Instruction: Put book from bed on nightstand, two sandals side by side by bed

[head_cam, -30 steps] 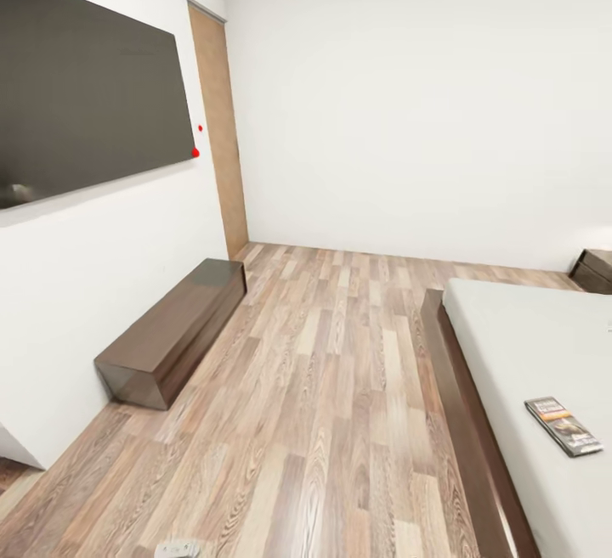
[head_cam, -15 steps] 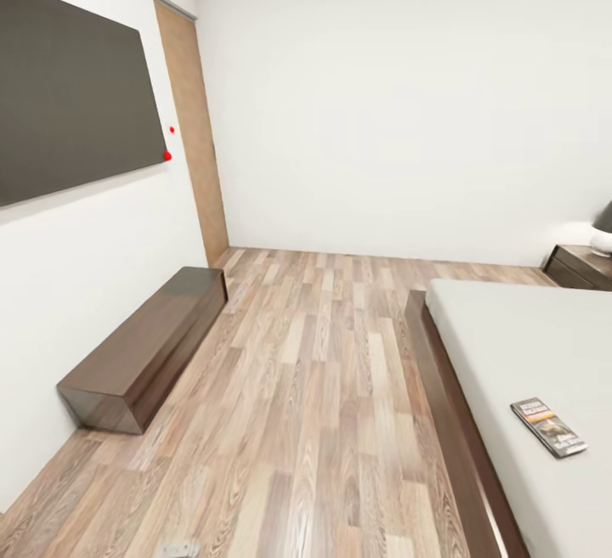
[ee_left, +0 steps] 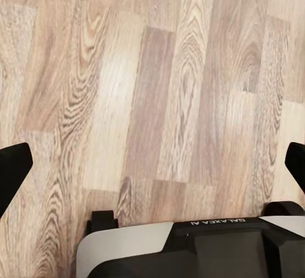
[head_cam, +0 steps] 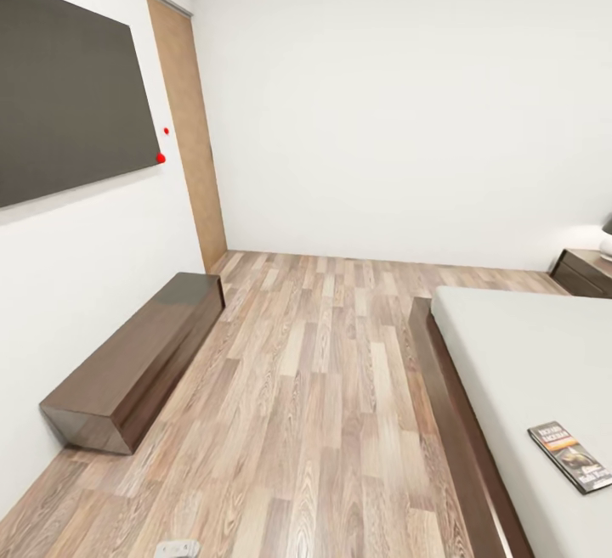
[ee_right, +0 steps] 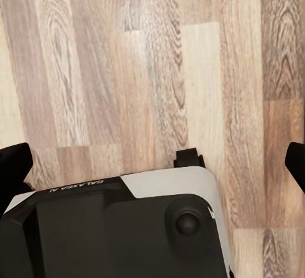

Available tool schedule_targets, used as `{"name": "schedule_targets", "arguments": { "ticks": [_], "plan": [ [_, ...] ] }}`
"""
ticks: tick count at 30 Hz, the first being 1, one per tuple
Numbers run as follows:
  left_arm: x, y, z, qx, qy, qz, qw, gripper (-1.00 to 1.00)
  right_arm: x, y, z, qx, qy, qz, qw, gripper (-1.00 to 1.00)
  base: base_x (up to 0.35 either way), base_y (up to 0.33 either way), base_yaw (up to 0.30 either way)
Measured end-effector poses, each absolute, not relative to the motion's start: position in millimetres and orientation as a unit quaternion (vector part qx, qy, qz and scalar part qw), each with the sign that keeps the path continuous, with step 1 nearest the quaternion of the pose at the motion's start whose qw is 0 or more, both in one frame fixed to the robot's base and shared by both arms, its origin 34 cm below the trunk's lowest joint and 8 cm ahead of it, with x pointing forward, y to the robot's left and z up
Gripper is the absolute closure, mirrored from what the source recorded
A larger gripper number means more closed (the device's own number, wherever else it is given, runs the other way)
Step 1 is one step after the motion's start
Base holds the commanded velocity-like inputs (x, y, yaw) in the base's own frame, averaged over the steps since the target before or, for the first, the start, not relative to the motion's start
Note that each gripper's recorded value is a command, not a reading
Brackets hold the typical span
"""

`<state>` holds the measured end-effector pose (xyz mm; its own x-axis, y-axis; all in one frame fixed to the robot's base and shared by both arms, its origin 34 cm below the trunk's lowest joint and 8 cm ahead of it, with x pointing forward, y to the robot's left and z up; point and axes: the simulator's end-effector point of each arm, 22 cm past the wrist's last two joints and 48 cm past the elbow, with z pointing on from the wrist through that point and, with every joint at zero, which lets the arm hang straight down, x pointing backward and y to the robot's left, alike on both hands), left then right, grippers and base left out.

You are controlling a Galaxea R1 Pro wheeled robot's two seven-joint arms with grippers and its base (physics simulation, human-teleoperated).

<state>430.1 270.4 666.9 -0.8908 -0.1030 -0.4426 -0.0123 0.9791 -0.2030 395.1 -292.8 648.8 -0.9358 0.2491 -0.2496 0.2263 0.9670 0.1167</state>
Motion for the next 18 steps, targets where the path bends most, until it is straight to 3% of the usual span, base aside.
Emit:
{"name": "schedule_targets", "arguments": {
  "ticks": [18],
  "plan": [
    [430.3, 270.2, 667.1, -0.03, 0.967, -0.098, 0.232, -1.0, 395.8, -293.0, 649.2, 0.121, 0.983, 0.043, 0.133, -1.0, 0.007, 0.0, 0.0]
  ]
}}
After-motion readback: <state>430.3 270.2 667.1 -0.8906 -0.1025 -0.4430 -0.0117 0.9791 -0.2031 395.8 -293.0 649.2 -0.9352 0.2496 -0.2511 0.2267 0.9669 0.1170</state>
